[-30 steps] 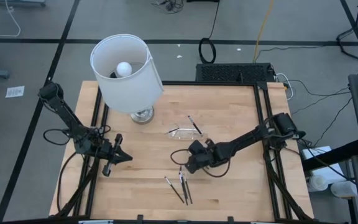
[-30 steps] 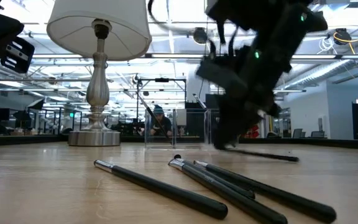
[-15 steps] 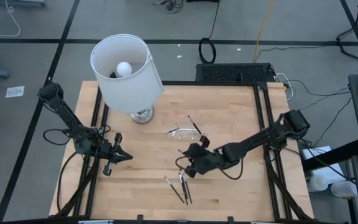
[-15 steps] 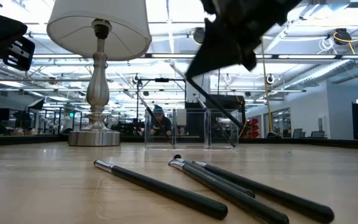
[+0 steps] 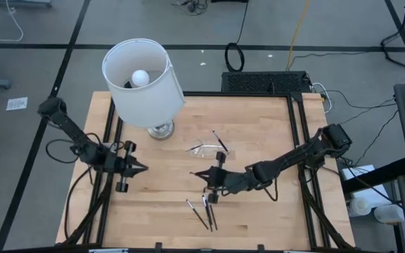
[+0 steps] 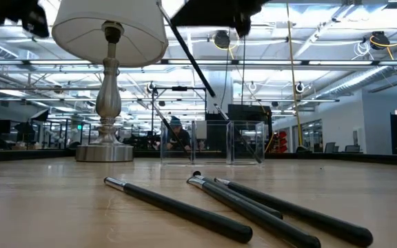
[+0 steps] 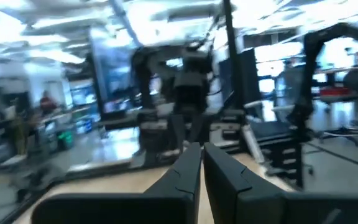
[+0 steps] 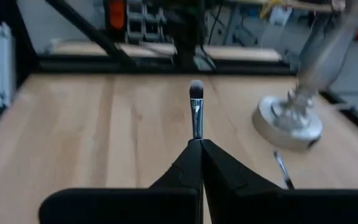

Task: Sort items
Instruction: Put the eyeshadow brush into the transparent organizer

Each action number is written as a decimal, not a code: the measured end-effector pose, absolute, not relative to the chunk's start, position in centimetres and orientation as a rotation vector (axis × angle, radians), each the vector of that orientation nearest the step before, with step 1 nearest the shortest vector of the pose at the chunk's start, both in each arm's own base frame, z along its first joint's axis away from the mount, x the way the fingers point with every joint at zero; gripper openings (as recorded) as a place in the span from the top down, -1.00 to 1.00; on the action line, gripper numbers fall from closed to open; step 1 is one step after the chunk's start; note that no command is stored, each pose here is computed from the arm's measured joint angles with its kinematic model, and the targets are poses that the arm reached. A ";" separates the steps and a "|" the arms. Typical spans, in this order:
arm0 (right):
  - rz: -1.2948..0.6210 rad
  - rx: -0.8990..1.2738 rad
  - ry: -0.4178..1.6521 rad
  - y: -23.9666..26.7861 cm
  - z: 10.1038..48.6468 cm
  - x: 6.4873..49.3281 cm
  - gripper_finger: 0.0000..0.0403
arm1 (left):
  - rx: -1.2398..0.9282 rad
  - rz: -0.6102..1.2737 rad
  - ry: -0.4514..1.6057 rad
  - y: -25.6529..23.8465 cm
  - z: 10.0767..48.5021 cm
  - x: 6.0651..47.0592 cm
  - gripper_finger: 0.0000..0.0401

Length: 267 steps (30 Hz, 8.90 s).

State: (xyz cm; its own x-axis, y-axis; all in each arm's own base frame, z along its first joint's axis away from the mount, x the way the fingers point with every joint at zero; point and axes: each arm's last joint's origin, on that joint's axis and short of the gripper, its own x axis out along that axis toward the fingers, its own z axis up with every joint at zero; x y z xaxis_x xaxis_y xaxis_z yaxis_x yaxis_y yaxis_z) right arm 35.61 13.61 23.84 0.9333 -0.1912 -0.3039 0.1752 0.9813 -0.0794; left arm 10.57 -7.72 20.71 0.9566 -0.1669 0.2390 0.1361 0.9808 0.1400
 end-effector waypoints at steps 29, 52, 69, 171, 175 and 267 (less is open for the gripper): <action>-0.135 -0.127 0.234 15.2 22.6 34.2 1.00 | 0.157 -0.085 0.169 -11.7 21.4 20.7 0.51; 0.068 0.112 0.888 14.0 17.3 42.1 0.30 | 0.238 -0.138 0.067 -12.4 24.9 16.5 0.02; -0.029 0.013 1.070 11.9 12.4 45.3 0.16 | 0.272 -0.148 0.064 -12.4 24.9 16.3 0.00; 0.152 -0.223 -0.134 11.7 21.8 39.9 1.00 | 0.216 -0.285 -0.133 -12.5 24.3 20.7 -0.01; 0.153 -0.223 -0.134 11.7 21.8 39.9 1.00 | 0.203 -0.305 -0.149 -12.5 24.4 20.7 0.10; -0.010 -0.169 0.070 8.2 16.0 25.6 1.00 | 0.139 -0.018 -0.185 1.5 17.5 24.8 0.93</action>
